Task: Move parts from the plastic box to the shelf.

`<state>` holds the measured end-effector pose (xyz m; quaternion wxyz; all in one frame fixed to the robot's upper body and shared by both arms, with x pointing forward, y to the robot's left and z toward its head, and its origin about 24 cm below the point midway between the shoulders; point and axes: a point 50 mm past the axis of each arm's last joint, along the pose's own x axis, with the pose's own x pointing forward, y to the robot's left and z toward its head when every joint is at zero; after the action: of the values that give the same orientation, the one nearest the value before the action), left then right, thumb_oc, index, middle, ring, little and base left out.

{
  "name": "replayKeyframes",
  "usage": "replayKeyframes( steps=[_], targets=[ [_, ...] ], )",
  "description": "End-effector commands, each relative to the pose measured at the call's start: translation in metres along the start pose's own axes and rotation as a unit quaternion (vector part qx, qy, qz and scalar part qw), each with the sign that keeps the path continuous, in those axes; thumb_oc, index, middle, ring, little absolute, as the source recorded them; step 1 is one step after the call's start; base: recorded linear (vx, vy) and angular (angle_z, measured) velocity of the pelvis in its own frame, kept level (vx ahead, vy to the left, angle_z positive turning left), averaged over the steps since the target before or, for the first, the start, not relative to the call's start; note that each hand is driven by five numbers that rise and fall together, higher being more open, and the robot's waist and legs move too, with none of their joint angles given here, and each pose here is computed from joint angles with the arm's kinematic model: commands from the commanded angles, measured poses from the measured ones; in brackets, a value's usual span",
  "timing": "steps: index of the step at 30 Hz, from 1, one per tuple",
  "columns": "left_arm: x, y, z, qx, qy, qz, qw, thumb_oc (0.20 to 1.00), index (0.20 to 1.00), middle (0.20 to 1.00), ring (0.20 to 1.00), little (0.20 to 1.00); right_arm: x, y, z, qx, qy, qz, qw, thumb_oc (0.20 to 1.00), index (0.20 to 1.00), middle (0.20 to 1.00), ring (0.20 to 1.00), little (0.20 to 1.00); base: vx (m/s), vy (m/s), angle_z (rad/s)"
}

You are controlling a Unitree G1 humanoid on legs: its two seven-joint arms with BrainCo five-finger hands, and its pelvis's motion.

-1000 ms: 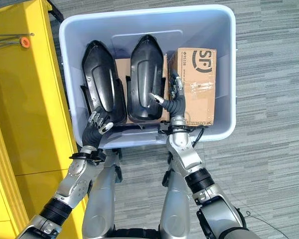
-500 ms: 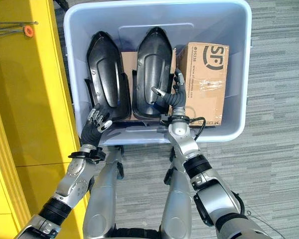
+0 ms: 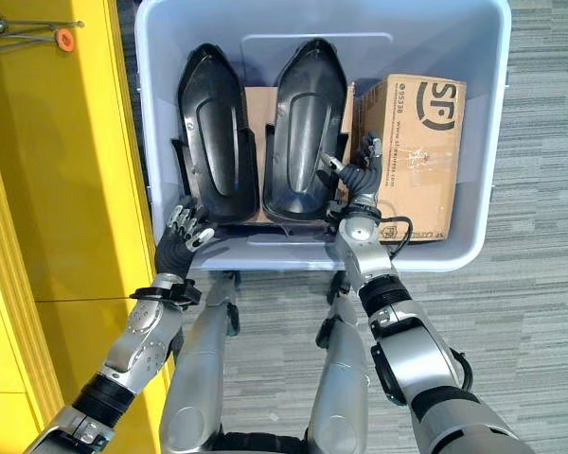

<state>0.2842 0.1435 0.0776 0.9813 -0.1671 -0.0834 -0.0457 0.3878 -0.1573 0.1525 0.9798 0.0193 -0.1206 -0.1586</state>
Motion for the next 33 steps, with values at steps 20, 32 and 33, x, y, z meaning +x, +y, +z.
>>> replayKeyframes(
  steps=[20, 32, 33],
  targets=[
    [-0.005, -0.018, 0.015, -0.014, -0.034, -0.054, 0.998, 1.0, 1.0, 1.0, 1.0, 1.0, 0.018, -0.008, 0.011, -0.043, -0.015, -0.014, 0.999, 1.0, 1.0, 1.0, 1.0, 1.0, 0.0, 0.0, 0.0],
    [-0.004, -0.026, 0.019, -0.019, -0.044, -0.073, 0.996, 1.0, 1.0, 1.0, 1.0, 1.0, 0.032, -0.022, 0.004, -0.118, 0.029, -0.031, 0.992, 1.0, 1.0, 1.0, 1.0, 1.0, 0.01, 0.001, 0.02],
    [-0.004, -0.027, 0.018, -0.02, -0.042, -0.076, 0.996, 1.0, 1.0, 1.0, 1.0, 1.0, 0.031, -0.026, -0.002, -0.13, 0.043, -0.035, 0.99, 1.0, 1.0, 1.0, 1.0, 1.0, 0.0, 0.0, 0.0]
  ],
)
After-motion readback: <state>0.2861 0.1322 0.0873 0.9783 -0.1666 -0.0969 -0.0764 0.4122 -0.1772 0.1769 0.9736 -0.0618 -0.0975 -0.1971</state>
